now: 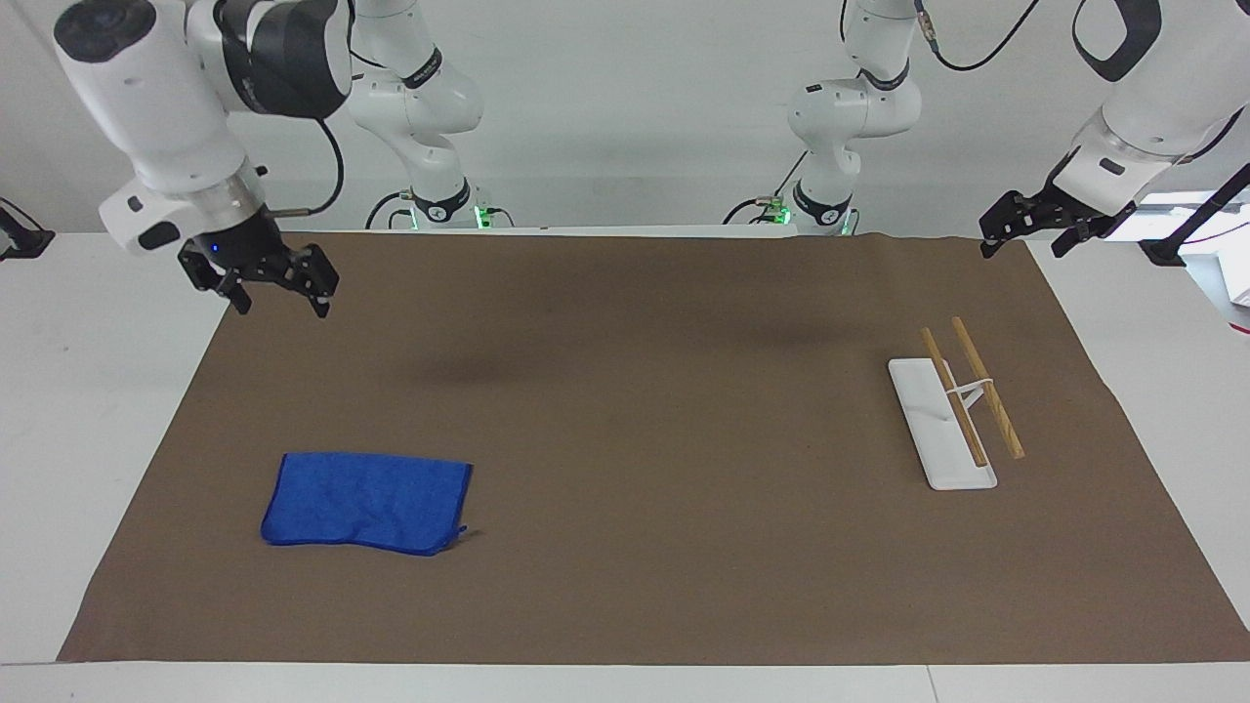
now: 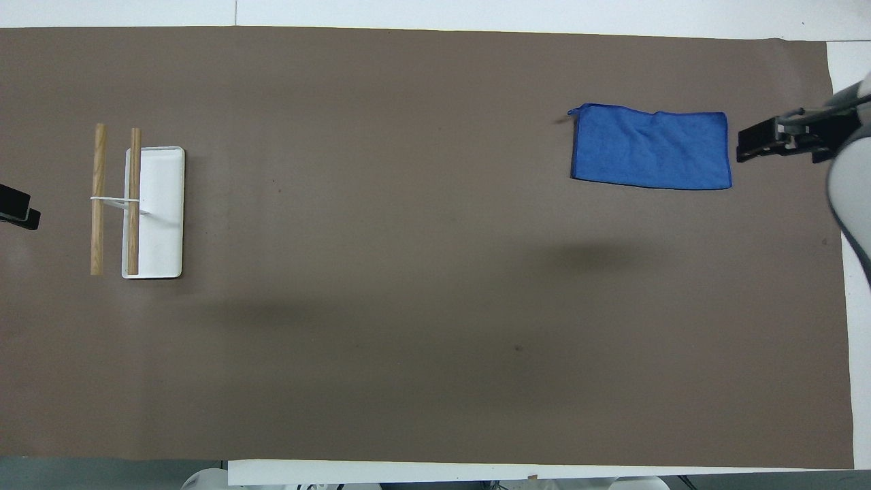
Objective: Right arm passes towel to left arm to hang
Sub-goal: 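Reach the right gripper down onto the blue towel's near edge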
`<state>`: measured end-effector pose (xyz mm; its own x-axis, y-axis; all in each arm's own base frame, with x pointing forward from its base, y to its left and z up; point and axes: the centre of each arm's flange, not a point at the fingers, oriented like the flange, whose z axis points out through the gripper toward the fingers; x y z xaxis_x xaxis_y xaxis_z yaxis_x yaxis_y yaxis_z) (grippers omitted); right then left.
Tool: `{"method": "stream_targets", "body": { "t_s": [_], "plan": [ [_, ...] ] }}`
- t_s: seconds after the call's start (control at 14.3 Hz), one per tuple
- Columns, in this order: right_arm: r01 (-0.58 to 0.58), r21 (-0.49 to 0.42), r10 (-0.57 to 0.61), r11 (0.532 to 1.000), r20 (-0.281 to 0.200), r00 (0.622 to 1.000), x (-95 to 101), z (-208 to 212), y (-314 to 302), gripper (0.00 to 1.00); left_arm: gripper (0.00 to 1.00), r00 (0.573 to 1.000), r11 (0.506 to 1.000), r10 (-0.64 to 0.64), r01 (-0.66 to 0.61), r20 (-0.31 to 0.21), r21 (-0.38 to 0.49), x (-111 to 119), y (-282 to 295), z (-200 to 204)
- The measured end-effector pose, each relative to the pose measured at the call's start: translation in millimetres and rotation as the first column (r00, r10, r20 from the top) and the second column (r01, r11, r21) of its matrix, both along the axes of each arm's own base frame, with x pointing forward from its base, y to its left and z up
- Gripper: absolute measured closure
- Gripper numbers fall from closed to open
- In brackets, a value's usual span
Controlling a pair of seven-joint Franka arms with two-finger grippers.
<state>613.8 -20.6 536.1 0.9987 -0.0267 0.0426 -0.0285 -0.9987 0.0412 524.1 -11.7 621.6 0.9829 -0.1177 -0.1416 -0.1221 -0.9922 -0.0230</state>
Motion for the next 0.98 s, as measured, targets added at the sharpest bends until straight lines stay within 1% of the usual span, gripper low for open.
{"method": "stream_targets", "body": {
  "t_s": [0.14, 0.21, 0.35, 0.42, 0.56, 0.63, 0.77, 0.98],
  "plan": [
    [-0.014, 0.005, 0.014, 1.000, 0.012, 1.000, 32.9, -65.1, 4.7, 0.00, 0.00, 1.000, 1.000, 0.000, 0.000, 0.000, 0.000, 0.0, 0.2, 0.0],
    [-0.014, 0.009, 0.014, 1.000, 0.011, 1.000, 45.2, -97.3, 3.8, 0.00, 0.00, 1.000, 1.000, 0.001, -0.001, 0.000, 0.000, 0.0, 0.3, 0.0],
    [-0.003, 0.035, 0.003, 0.999, 0.014, 1.000, 62.1, -150.7, 3.7, 0.00, 0.00, 1.000, 1.000, 0.001, -0.001, 0.000, 0.000, 0.0, 0.3, 0.0],
    [-0.001, 0.041, 0.000, 0.999, 0.011, 1.000, 66.4, -170.7, 4.1, 0.00, 0.00, 1.000, 1.000, 0.001, -0.001, 0.000, 0.000, 0.0, 0.3, 0.0],
    [0.004, 0.045, -0.004, 0.999, 0.009, 1.000, 68.5, -198.5, 2.2, 0.03, 0.00, 1.000, 1.000, 0.001, -0.001, 0.000, 0.000, 0.0, 0.3, 0.0],
    [0.007, 0.045, -0.007, 0.999, 0.014, 1.000, 67.1, -209.2, 0.8, 0.06, 0.00, 1.000, 1.000, 0.001, -0.001, 0.000, 0.000, 0.0, 0.3, 0.0],
    [0.005, 0.046, -0.006, 0.999, 0.031, 1.000, 61.2, -232.0, 2.3, 0.06, 0.00, 1.000, 1.000, 0.001, -0.001, 0.000, 0.000, 0.0, 0.3, 0.0],
    [-0.018, 0.046, 0.017, 0.999, 0.020, 1.000, 49.0, -256.4, 5.3, 0.11, 0.00, 1.000, 1.000, 0.001, -0.001, 0.000, 0.000, 0.0, 0.3, 0.0]
  ]
}}
